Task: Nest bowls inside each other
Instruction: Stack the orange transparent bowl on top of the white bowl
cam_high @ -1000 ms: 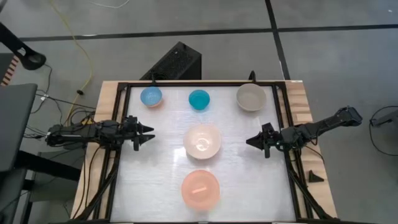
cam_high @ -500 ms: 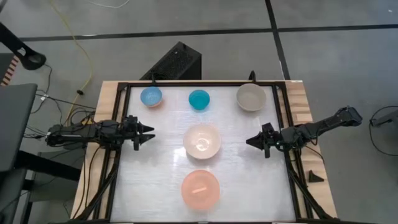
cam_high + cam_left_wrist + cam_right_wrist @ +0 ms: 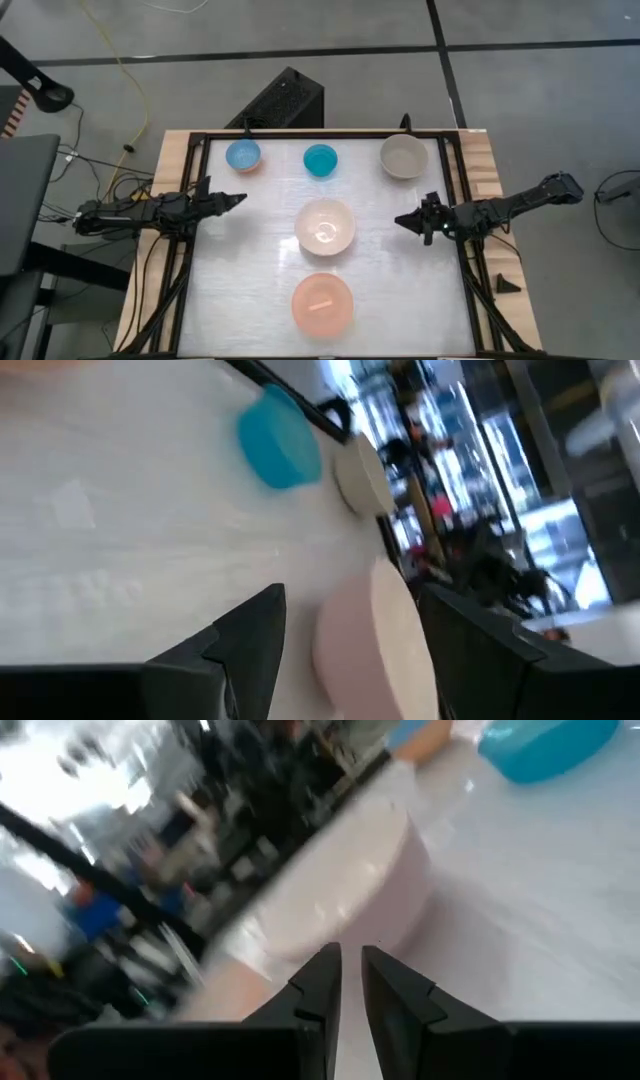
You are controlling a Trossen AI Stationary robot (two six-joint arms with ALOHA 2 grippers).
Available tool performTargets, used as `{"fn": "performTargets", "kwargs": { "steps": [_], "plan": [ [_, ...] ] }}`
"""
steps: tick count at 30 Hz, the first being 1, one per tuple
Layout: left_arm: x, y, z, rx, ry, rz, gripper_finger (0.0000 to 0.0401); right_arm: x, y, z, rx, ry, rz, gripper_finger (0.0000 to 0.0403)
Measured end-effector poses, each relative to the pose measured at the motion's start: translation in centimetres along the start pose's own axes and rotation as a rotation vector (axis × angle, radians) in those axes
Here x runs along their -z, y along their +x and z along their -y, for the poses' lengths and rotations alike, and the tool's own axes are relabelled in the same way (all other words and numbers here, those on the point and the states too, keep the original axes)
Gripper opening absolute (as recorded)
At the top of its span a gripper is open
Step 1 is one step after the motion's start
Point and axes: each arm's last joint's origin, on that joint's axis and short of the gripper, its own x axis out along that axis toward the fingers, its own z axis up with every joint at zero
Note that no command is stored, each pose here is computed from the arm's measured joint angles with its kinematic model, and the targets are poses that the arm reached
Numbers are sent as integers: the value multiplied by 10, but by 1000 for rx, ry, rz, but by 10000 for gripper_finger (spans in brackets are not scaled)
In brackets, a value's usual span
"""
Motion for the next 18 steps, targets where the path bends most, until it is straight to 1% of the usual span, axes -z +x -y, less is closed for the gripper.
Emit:
{"fn": "performTargets", "kwargs": {
  "steps": [4,8,10,12,15,18],
  "plan": [
    [-2,0,-1,-31,-94,84,219,-10,0,-5,-38,118,113,82],
    [-3,0,-1,-31,-138,91,219,-19,0,-9,-82,209,188,82],
    [-3,0,-1,-32,-151,97,219,-21,0,-8,-79,209,209,82],
    [-3,0,-1,-37,-151,107,219,-23,0,-8,-77,167,229,82],
    [-4,-1,-2,-54,-114,135,219,-28,-1,-12,-104,100,277,82],
    [-5,-1,-3,-73,-122,164,219,-37,-4,-16,-156,130,364,82]
  ]
}}
